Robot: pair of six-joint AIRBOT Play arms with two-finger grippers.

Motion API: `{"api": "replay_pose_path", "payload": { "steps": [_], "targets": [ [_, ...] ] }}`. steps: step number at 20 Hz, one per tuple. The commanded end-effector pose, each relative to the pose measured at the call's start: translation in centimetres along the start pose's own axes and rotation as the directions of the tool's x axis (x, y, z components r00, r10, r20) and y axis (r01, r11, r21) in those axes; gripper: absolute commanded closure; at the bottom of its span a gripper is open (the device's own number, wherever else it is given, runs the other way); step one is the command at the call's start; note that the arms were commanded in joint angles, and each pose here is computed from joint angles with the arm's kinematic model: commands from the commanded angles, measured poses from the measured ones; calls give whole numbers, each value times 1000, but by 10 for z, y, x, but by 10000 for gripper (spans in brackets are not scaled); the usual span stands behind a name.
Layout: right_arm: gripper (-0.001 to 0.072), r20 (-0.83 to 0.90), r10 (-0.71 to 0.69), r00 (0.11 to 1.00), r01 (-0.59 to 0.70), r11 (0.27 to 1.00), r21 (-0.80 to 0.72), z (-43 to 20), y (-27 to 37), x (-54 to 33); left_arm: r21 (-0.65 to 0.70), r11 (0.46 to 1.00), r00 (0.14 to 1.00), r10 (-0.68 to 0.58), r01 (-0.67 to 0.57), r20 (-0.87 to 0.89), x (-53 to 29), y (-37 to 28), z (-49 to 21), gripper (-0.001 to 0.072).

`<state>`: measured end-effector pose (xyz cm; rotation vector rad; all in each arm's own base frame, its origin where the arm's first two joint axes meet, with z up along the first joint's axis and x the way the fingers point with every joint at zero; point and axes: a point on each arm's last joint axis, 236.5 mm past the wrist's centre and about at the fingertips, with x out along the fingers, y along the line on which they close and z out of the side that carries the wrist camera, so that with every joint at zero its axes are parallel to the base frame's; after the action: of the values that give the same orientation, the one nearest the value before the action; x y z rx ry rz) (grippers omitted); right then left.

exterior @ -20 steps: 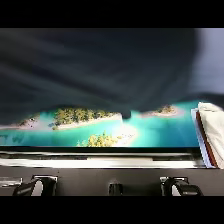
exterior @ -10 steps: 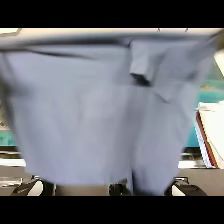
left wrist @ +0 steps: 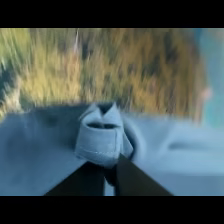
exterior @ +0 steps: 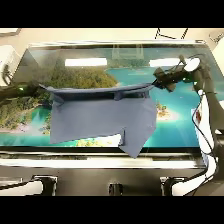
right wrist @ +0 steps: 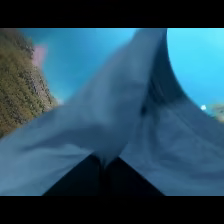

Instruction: Fold the clothes and pants, and hang the long-sleeved shirts on hangers.

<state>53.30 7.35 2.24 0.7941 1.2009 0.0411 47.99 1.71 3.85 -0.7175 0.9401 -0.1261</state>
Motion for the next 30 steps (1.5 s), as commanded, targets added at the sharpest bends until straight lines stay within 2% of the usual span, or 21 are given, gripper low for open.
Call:
{"api": "replay_pose_path", "payload": {
  "steps": [1,2,3,5,6,8,9,12,14,18,20,22,23,24,25,28,29,30],
  "targets": [
    [475,-65,69,995,-66,997,43,-4,3,11,-78,997,991,-35,24,-132,23,14,-28,323],
    [254,-68,65,996,-66,998,-15,1,-2,-10,-69,997,986,-32,21,-164,9,18,-27,31],
    [145,-87,44,995,-52,995,-85,2,-14,-33,-42,999,979,6,-15,-204,-9,32,-27,14],
    [138,-156,-128,979,114,989,-93,-7,-83,-83,-22,986,939,148,-163,-310,-54,81,-36,26],
    [139,-220,-235,947,222,972,-80,-21,-122,-104,-45,970,901,206,-240,-383,-74,106,-53,158],
    [139,-343,-397,852,387,917,-98,-60,-188,-135,-88,942,806,226,-324,-548,-100,139,-103,186],
    [141,-350,-423,836,425,902,-75,-73,-207,-138,-118,936,778,200,-332,-595,-102,147,-127,186],
    [150,-322,-370,871,386,922,-16,-106,-221,-112,-164,941,742,119,-297,-659,-88,157,-199,191],
    [155,-341,-286,896,307,952,10,-124,-213,-93,-182,942,746,97,-283,-658,-76,161,-224,190],
    [159,-368,-208,906,238,970,38,-135,-201,-82,-271,946,820,-11,-177,-573,-49,142,-221,190],
    [159,-361,-205,910,234,971,41,-134,-200,-81,-287,944,812,-36,-163,-583,-43,135,-227,199],
    [160,-353,-194,915,224,973,46,-132,-198,-80,-282,945,791,-42,-167,-610,-37,132,-239,263],
    [160,-354,-191,915,222,974,47,-132,-197,-80,-279,946,791,-39,-168,-611,-32,131,-242,268],
    [160,-360,-191,913,222,974,47,-134,-197,-80,-274,947,797,-33,-168,-603,-27,130,-242,333],
    [160,-369,-190,910,222,974,47,-136,-197,-81,-275,947,805,-31,-165,-592,-22,129,-241,363],
    [164,-378,-189,906,222,974,47,-138,-197,-81,-267,951,811,-33,-154,-585,-16,122,-239,626],
    [173,-385,-194,902,227,973,41,-141,-198,-79,-263,953,808,-34,-151,-588,-16,121,-240,681],
    [173,-401,-201,894,228,973,19,-148,-198,-74,-260,954,810,-33,-149,-586,-16,120,-239,684]
  ]
}}
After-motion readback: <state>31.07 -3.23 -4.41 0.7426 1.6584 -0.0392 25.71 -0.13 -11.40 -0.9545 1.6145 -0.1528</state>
